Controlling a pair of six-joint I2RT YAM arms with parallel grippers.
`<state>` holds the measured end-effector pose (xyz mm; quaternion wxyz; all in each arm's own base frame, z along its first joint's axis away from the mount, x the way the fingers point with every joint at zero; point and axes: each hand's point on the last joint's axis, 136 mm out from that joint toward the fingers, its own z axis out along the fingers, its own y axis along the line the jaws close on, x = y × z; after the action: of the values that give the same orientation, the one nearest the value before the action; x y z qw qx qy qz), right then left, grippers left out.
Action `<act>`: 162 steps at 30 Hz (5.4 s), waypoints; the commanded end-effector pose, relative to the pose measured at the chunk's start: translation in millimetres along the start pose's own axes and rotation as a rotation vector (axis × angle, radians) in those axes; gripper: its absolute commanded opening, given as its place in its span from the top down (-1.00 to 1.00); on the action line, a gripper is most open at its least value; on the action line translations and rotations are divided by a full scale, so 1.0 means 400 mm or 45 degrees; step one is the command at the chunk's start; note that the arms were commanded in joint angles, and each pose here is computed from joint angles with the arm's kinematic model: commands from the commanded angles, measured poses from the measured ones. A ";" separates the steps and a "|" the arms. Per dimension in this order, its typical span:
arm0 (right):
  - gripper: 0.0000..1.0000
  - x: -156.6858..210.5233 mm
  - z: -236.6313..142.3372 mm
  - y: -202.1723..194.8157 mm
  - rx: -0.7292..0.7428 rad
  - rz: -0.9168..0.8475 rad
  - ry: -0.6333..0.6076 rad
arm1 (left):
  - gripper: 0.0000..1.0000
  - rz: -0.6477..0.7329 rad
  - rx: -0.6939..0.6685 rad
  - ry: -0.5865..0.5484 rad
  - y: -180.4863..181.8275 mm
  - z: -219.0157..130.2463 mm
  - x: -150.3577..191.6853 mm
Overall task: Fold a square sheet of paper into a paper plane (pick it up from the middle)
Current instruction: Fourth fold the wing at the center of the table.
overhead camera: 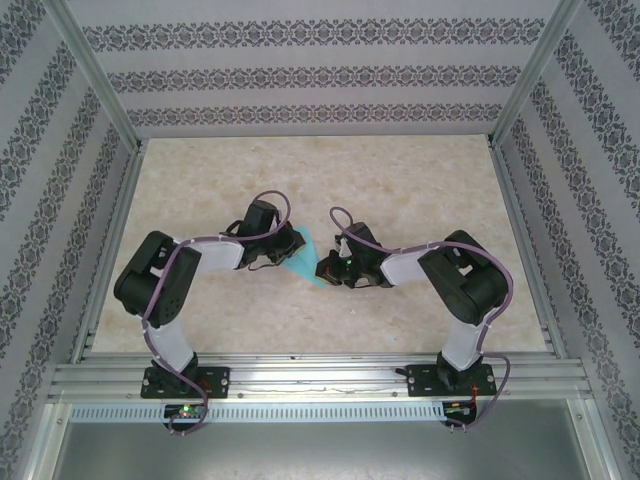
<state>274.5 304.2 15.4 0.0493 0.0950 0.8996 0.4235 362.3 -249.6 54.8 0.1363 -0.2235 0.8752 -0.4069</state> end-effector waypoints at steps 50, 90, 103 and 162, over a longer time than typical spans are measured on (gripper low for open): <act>1.00 0.052 0.003 -0.123 0.154 0.090 0.079 | 1.00 -0.035 -0.212 0.042 0.110 0.036 -0.072; 1.00 0.014 0.033 -0.177 0.441 -0.002 0.163 | 1.00 -0.033 -0.187 0.011 0.093 0.037 -0.140; 1.00 0.018 0.026 -0.168 0.400 0.006 0.158 | 0.97 -0.008 -0.195 0.041 0.134 0.037 -0.148; 1.00 0.015 0.025 -0.131 0.337 -0.013 0.175 | 0.93 0.193 -0.084 -0.050 -0.047 -0.130 -0.252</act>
<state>302.6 312.9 13.9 0.0600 0.0255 0.9191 0.3887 457.2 -150.4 121.0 0.2111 -0.1833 0.8938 -0.3506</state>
